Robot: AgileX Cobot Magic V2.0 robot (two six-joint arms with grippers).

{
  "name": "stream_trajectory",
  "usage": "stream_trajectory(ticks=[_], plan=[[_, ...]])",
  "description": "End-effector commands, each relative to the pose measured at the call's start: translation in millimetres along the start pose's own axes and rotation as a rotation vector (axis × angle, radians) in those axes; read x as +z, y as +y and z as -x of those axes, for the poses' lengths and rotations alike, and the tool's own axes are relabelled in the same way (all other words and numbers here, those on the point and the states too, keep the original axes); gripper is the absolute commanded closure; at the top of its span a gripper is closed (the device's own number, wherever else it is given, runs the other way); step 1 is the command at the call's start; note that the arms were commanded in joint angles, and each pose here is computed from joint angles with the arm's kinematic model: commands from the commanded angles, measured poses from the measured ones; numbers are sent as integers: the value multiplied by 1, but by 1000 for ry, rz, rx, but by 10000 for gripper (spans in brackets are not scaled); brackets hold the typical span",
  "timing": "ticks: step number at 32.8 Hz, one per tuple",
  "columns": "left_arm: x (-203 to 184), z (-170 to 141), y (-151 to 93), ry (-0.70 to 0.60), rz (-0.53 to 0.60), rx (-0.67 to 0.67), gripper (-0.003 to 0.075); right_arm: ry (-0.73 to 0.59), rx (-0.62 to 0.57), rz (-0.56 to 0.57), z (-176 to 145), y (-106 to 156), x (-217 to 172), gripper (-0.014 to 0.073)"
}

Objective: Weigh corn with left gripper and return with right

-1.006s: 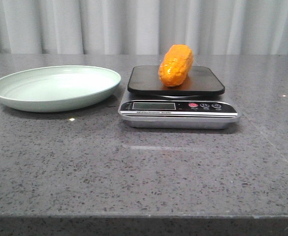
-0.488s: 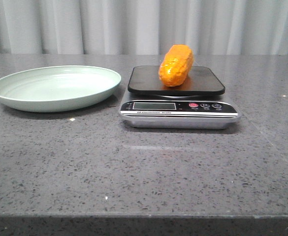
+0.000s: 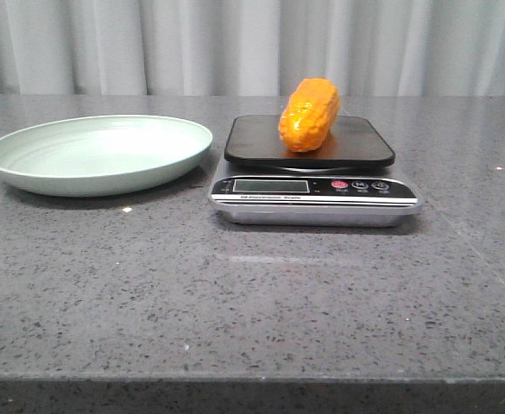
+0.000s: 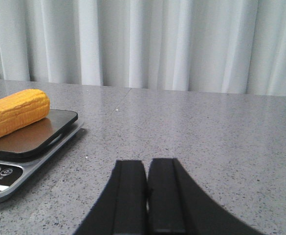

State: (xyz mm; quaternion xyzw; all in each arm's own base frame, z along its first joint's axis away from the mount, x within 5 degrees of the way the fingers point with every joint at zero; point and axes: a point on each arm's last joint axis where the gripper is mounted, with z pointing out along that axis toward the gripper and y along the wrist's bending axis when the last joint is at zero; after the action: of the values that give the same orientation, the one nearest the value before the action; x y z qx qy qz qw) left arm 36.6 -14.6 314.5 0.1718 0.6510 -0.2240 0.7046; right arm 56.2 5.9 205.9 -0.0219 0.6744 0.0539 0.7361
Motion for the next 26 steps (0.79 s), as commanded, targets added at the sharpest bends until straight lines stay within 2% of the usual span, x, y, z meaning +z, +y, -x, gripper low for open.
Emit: stream_trajectory(ticks=[1,4,9,17,19,26], plan=[[-1,13,-3,-86,-40,6,594,-170,-3,-2,17,0,-3,432],[-1,13,-4,-85,-40,4,594,-222,-2,-2,25,0,-4,432],[-1,13,-4,-85,-40,4,594,-136,4,9,62,3,-6,432],[-1,13,-4,-85,-40,4,594,176,16,20,116,7,26,432],[-1,13,-4,-85,-40,4,594,256,16,20,118,8,38,432],[-1,13,-4,-85,-40,4,594,385,37,18,105,8,66,432]])
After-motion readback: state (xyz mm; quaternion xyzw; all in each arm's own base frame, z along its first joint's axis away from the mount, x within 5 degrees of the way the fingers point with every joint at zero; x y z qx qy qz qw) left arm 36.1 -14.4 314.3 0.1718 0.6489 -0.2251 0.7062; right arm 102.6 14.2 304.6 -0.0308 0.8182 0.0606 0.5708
